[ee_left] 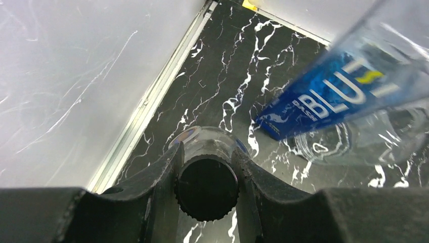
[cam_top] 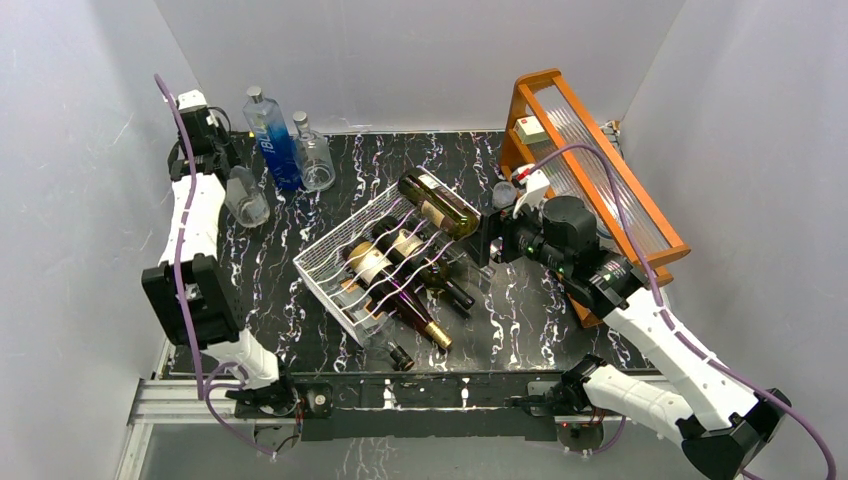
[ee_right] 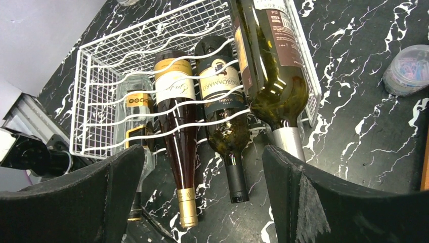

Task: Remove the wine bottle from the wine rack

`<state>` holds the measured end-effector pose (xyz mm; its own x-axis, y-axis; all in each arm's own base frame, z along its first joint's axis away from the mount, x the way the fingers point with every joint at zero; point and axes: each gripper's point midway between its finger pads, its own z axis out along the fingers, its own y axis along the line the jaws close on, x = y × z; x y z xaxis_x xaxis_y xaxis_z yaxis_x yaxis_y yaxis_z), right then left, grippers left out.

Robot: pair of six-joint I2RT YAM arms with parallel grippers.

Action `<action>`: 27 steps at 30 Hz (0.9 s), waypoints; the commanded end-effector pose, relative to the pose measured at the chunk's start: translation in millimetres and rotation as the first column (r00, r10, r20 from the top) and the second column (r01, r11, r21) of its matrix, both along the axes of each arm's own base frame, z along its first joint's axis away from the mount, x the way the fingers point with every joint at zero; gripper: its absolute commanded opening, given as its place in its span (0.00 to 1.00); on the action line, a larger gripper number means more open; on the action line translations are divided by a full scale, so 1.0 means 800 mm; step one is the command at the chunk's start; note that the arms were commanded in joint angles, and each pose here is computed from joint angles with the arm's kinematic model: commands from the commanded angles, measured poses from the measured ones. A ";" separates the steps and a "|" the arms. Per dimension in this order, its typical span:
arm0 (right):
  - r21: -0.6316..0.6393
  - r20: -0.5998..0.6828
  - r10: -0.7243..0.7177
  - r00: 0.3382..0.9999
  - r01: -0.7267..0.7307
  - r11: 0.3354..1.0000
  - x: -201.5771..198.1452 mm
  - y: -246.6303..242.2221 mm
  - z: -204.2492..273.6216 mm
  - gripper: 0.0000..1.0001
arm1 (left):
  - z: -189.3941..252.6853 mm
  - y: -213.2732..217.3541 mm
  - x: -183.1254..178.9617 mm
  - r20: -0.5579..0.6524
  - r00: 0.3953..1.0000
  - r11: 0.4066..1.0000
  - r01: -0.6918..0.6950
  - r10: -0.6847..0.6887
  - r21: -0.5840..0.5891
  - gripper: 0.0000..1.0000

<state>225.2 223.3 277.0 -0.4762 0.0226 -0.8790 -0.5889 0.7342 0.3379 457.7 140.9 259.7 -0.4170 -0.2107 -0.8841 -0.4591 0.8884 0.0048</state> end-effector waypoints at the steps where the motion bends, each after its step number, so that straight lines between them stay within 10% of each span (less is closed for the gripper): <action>1: 0.028 0.104 -0.018 0.994 0.015 0.999 0.013 0.000 0.045 0.98 | 0.113 0.031 0.043 0.354 0.935 0.999 -0.014 0.002 0.032 0.00; 27: 0.024 0.062 -0.006 0.998 0.004 1.000 0.030 0.019 0.030 0.98 | 0.084 -0.004 0.129 0.375 0.872 0.948 0.304 -0.315 0.089 0.00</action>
